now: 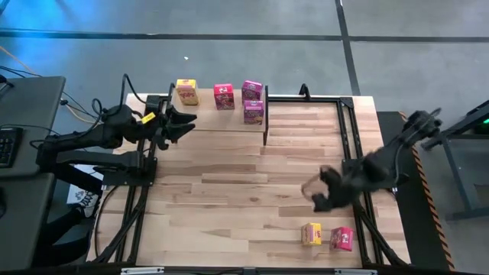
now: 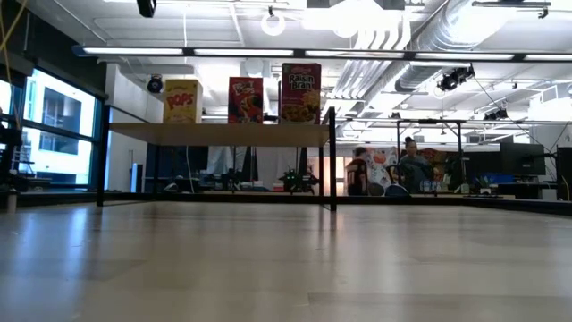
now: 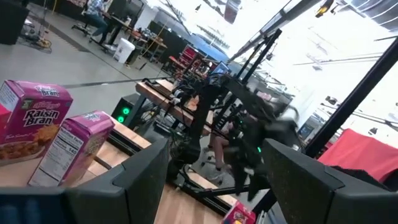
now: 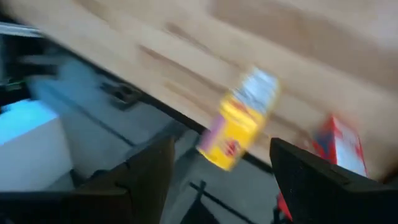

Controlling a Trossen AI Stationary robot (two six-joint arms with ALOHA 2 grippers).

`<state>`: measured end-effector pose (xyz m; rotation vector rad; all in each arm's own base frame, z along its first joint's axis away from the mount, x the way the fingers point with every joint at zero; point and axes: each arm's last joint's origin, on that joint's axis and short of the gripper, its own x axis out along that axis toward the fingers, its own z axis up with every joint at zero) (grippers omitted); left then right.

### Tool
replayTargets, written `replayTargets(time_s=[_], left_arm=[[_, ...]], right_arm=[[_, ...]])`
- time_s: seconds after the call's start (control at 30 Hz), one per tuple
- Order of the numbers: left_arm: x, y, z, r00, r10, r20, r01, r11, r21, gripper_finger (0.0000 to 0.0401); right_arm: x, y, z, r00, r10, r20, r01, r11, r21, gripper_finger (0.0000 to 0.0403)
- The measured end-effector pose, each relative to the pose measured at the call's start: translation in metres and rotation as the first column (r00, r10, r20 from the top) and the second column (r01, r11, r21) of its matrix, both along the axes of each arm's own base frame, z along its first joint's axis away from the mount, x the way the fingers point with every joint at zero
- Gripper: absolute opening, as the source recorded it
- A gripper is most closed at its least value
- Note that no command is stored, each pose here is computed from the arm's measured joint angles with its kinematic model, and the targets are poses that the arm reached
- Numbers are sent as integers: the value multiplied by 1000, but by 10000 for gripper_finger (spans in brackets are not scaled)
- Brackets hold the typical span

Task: Stack cereal on shelf
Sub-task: Put the yellow cereal box on the shelf aligned with the other yellow cereal box

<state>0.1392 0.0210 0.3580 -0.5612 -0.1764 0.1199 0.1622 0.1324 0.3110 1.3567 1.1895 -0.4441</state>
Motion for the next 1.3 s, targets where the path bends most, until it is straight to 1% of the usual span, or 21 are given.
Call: replayTargets(time_s=[0.13,0.23,0.33,0.47,0.5,0.7,0.9,1.3], left_arm=[[-1,0,2,1000,0,21,0,1000,3,250],[-1,0,3,1000,0,29,-1,1000,11,250],[-1,0,3,1000,-1,29,1,1000,11,250],[-1,0,3,1000,-2,29,2,1000,9,250],[-1,0,3,1000,-3,29,3,1000,5,250],[-1,0,3,1000,-4,28,3,1000,4,250],[-1,0,3,1000,-4,28,4,1000,2,250],[-1,0,3,1000,-4,28,4,1000,2,250]], right_arm=[[-2,38,-24,981,-60,-183,63,998,11,257],[-1,57,-39,965,-111,-238,111,994,-15,257],[5,65,-47,963,-160,-216,156,987,-32,257],[14,70,-47,975,-199,-101,198,980,-20,257],[15,70,-47,975,-200,-95,199,980,-14,257],[18,74,-58,965,-189,-181,186,982,-35,257],[27,73,-66,959,-223,-173,214,975,-64,257],[33,78,-81,951,-222,-214,202,973,-110,257]])
